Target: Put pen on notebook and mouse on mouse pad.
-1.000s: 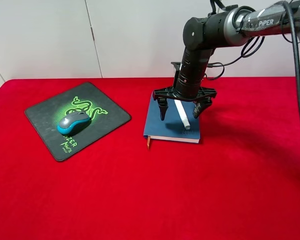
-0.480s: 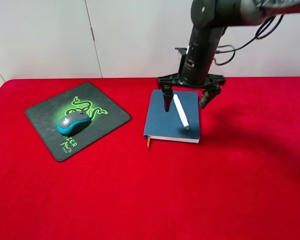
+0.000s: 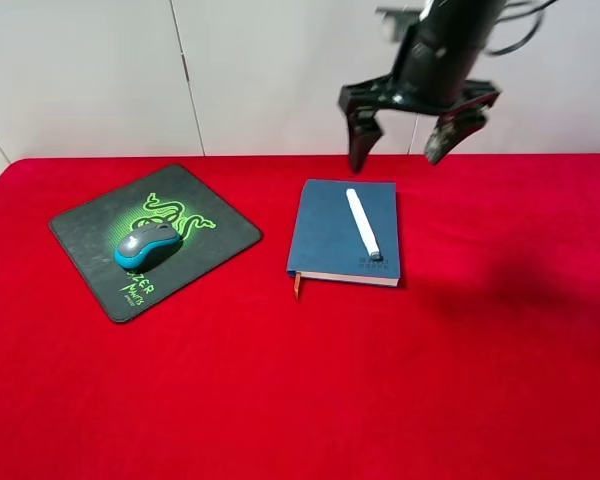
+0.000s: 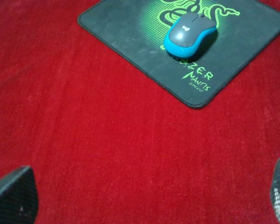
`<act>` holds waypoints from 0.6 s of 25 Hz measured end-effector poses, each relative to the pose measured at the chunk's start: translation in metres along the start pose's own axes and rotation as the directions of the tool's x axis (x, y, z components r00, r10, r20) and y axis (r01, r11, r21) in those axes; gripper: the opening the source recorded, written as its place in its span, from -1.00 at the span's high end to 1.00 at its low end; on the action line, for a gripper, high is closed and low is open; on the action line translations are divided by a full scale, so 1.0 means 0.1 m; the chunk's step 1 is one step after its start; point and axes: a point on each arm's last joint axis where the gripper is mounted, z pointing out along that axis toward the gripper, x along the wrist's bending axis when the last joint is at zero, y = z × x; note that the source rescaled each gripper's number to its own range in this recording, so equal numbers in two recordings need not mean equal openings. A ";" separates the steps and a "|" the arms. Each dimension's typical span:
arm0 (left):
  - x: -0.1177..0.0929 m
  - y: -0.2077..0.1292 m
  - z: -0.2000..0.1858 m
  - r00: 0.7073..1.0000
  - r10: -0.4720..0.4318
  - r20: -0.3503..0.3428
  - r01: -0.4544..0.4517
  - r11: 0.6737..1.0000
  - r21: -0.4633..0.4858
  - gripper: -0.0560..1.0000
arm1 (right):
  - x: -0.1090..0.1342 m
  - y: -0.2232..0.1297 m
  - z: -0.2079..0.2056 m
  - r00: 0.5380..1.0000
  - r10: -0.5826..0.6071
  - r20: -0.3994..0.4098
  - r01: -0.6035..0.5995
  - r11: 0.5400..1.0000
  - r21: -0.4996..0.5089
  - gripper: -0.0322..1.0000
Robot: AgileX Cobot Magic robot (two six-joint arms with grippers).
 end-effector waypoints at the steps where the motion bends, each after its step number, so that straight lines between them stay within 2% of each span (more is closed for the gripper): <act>1: 0.00 0.00 0.00 1.000 0.000 0.000 0.000 1.000 0.000 -0.99 | -0.01 -0.08 -0.08 1.000 -0.011 0.004 0.011 1.000 -0.006 -1.00; 2: 0.00 0.00 0.00 1.000 0.000 0.000 0.000 1.000 0.000 -0.99 | -0.01 -0.08 -0.08 1.000 -0.011 0.004 0.011 1.000 -0.006 -1.00; 8: 0.00 0.00 0.00 1.000 0.000 0.000 0.000 1.000 0.000 -0.99 | -0.10 -0.76 -0.47 0.999 -0.034 0.018 0.035 0.999 -0.031 -1.00; 15: 0.00 0.00 0.00 1.000 0.000 0.000 0.000 1.000 0.000 -0.99 | -0.20 -1.58 -0.83 0.999 -0.045 0.008 0.046 0.991 -0.126 -1.00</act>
